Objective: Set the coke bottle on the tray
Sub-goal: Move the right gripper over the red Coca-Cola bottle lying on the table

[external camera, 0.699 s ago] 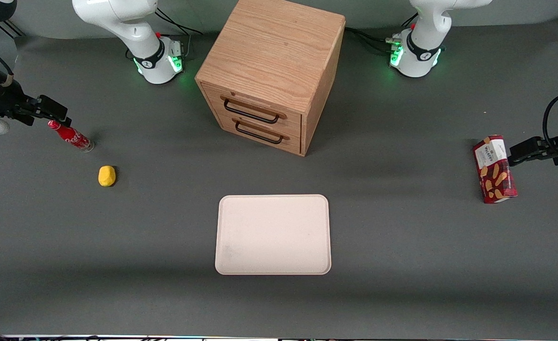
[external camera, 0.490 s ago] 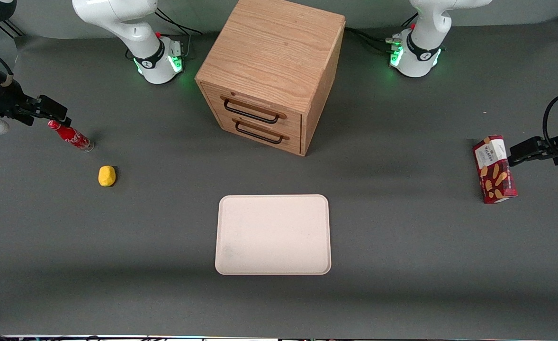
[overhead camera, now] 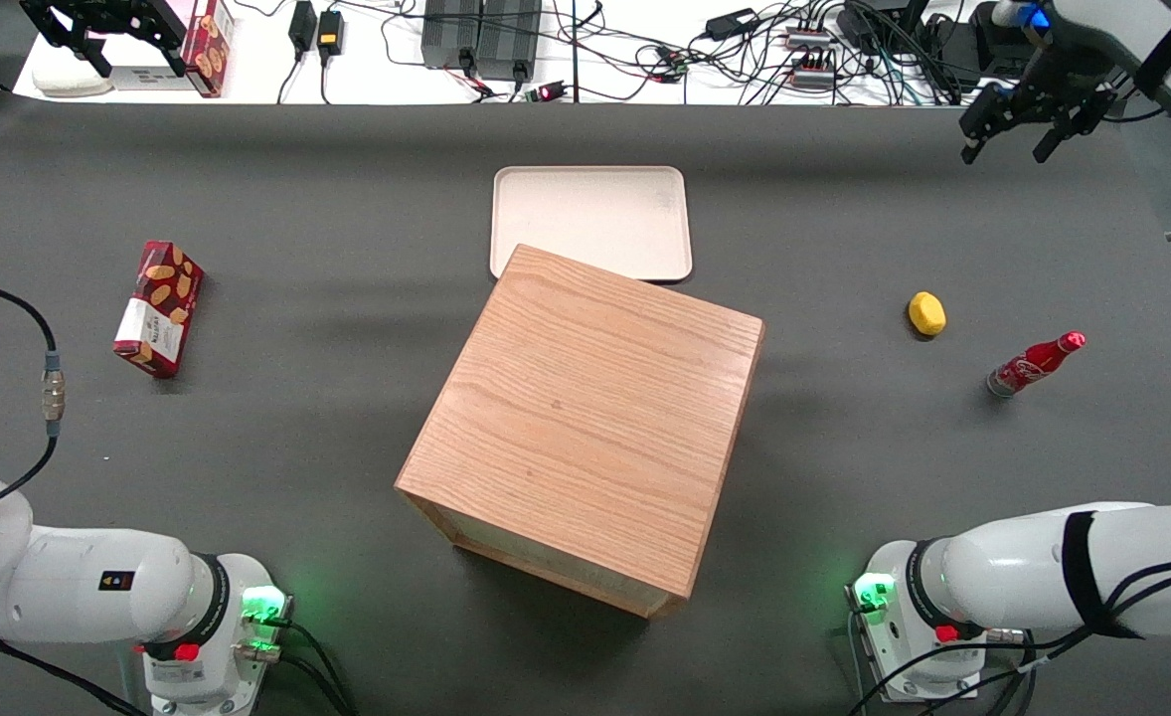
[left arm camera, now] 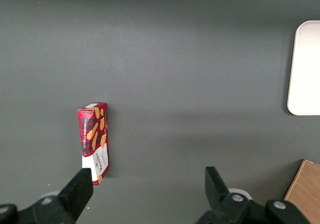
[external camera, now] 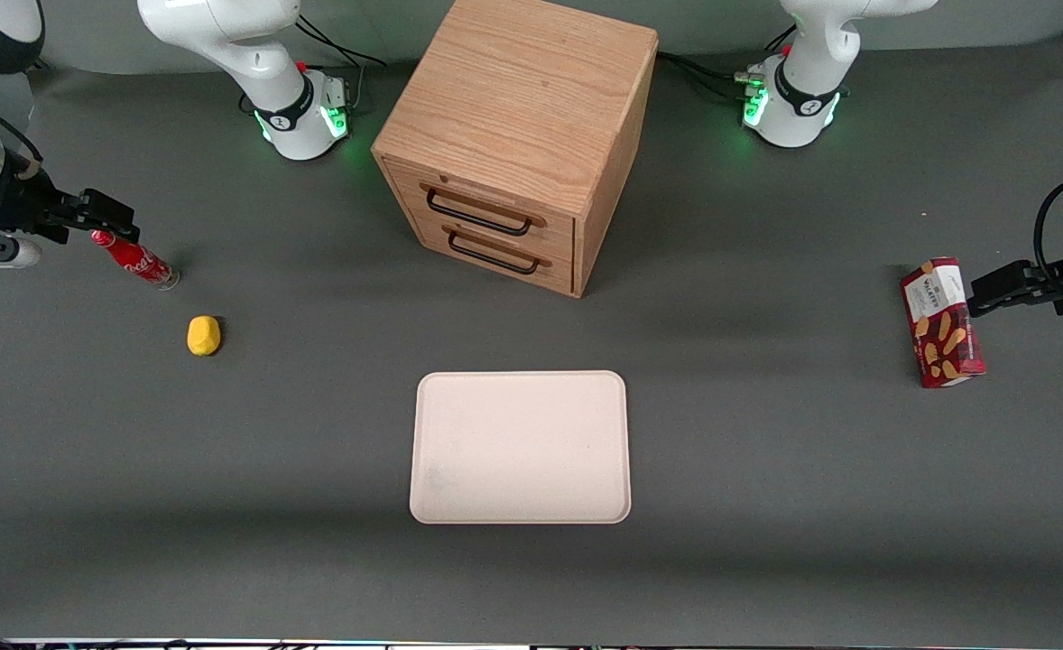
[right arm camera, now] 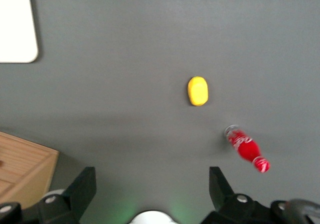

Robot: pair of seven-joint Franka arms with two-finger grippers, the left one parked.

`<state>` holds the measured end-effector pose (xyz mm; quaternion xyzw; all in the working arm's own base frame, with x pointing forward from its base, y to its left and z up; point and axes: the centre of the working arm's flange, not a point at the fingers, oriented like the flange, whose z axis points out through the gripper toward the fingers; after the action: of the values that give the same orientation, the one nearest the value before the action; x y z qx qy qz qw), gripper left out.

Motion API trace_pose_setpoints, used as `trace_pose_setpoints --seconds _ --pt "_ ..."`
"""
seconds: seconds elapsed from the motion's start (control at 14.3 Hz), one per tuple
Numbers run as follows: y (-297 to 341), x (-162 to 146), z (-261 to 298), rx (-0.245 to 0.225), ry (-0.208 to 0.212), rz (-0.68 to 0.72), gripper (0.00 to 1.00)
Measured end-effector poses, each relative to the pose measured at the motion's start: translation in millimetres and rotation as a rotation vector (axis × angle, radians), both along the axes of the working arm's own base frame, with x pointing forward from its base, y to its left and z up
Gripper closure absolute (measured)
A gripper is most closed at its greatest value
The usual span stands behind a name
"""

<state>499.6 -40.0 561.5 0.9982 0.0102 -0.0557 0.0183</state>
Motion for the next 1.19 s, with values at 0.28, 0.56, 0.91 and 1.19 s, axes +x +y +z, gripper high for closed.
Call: trace_pose_setpoints --seconds 0.28,0.56,0.91,1.19 --pt "-81.7 -21.0 -54.4 0.028 -0.001 0.082 0.00" --pt "-154.0 -68.8 -107.2 0.066 -0.012 0.118 0.00" --pt "-198.3 -111.3 -175.6 0.018 -0.037 0.177 0.00" --pt "-206.3 -134.4 -208.5 0.021 -0.046 0.164 0.00"
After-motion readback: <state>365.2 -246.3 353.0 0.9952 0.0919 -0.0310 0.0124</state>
